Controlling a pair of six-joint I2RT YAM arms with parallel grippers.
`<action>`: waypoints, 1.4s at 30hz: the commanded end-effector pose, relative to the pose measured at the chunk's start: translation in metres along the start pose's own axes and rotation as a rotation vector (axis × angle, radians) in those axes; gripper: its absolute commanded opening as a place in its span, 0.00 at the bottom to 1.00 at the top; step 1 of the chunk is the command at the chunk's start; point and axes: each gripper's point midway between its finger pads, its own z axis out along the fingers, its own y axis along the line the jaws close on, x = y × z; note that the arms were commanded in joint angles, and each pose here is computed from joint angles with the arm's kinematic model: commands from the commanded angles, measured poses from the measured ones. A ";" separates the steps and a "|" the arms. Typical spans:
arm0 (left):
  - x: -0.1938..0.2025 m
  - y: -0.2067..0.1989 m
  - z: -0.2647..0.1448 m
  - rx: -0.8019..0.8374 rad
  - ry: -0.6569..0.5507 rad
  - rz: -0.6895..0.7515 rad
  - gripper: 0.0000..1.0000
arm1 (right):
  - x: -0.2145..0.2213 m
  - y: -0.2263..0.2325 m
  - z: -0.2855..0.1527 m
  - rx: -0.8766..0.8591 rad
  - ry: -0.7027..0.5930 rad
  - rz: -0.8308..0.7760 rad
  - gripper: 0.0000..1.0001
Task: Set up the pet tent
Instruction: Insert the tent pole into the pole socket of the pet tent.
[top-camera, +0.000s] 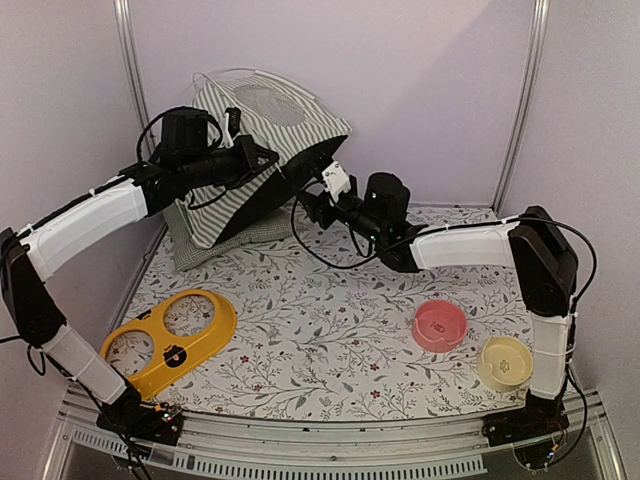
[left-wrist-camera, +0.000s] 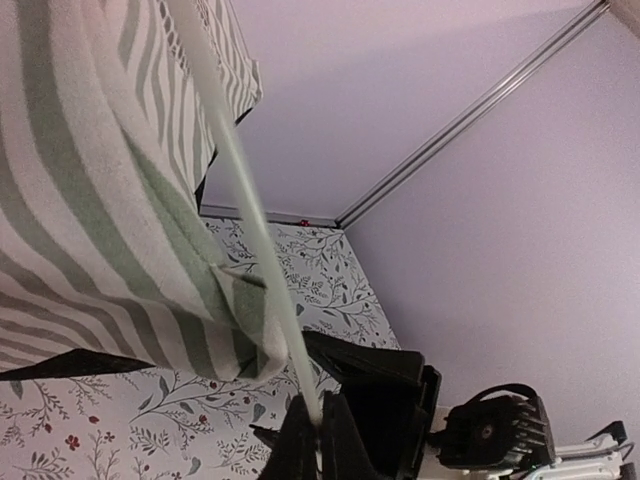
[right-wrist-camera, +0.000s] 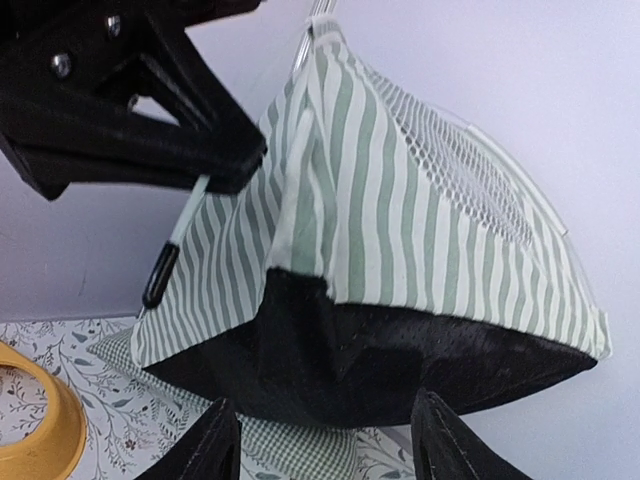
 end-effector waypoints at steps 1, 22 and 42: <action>-0.030 -0.017 -0.015 0.046 -0.079 0.052 0.00 | -0.061 -0.013 -0.001 0.043 -0.247 -0.056 0.61; -0.035 -0.025 -0.017 0.085 -0.085 0.046 0.00 | -0.048 -0.004 0.047 0.028 -0.286 -0.065 0.60; -0.056 -0.027 -0.030 0.085 -0.151 0.048 0.00 | -0.045 0.019 0.036 0.025 -0.300 -0.100 0.00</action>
